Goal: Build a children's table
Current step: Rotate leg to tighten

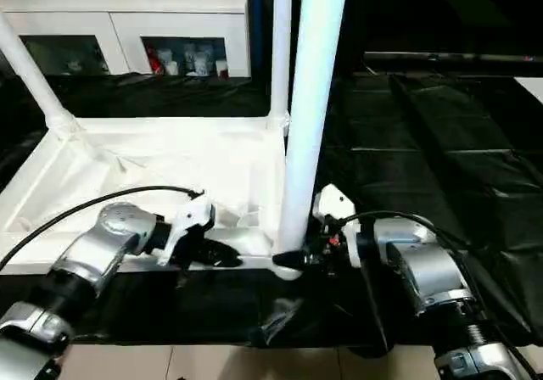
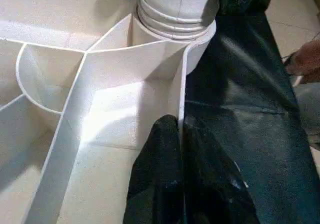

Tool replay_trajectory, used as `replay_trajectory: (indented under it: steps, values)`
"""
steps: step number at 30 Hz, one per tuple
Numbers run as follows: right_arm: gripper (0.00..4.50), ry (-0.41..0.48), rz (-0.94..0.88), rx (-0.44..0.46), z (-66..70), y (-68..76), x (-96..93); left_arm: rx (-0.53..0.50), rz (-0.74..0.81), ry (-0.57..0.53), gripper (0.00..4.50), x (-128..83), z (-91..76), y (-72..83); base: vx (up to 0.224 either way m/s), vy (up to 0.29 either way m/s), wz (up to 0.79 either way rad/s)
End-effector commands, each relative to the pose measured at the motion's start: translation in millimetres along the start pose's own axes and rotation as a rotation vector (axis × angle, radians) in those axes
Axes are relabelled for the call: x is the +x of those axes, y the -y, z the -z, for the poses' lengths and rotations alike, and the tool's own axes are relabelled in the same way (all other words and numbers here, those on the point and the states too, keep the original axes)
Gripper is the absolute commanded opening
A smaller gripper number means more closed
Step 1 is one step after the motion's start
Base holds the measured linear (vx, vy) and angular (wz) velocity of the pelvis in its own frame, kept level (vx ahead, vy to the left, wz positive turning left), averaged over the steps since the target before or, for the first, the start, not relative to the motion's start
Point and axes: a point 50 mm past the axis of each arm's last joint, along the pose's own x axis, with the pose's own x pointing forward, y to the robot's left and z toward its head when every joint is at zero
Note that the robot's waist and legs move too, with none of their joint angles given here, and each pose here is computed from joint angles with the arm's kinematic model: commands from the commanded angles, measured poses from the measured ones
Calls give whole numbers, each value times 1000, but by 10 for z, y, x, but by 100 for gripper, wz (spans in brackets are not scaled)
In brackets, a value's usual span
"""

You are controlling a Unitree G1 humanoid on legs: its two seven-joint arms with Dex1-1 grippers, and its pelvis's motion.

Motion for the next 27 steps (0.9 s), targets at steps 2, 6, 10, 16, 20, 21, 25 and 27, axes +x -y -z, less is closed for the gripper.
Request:
replay_trajectory:
  steps: [2,6,10,16,20,21,25,27]
  values:
    - [271,10,-89,24,10,-60,99,-8,35,45,0,10,-35,36,0,0,0]
    - [247,10,-104,34,21,-71,103,-13,35,41,0,4,-29,34,0,0,0]
    - [224,27,-82,50,47,-76,110,-9,9,43,0,21,-45,10,0,0,0]
    - [214,71,215,97,176,36,278,-23,-313,59,0,103,-136,-275,0,0,0]
    - [202,86,384,162,225,87,420,-51,-486,61,0,146,-205,-416,0,0,0]
    - [202,101,495,204,239,105,532,-77,-585,67,0,187,-259,-489,0,0,0]
    - [198,110,707,266,236,165,722,-109,-702,100,0,281,-384,-570,0,0,0]
    - [198,117,725,271,212,169,770,-103,-711,106,0,303,-412,-577,0,0,0]
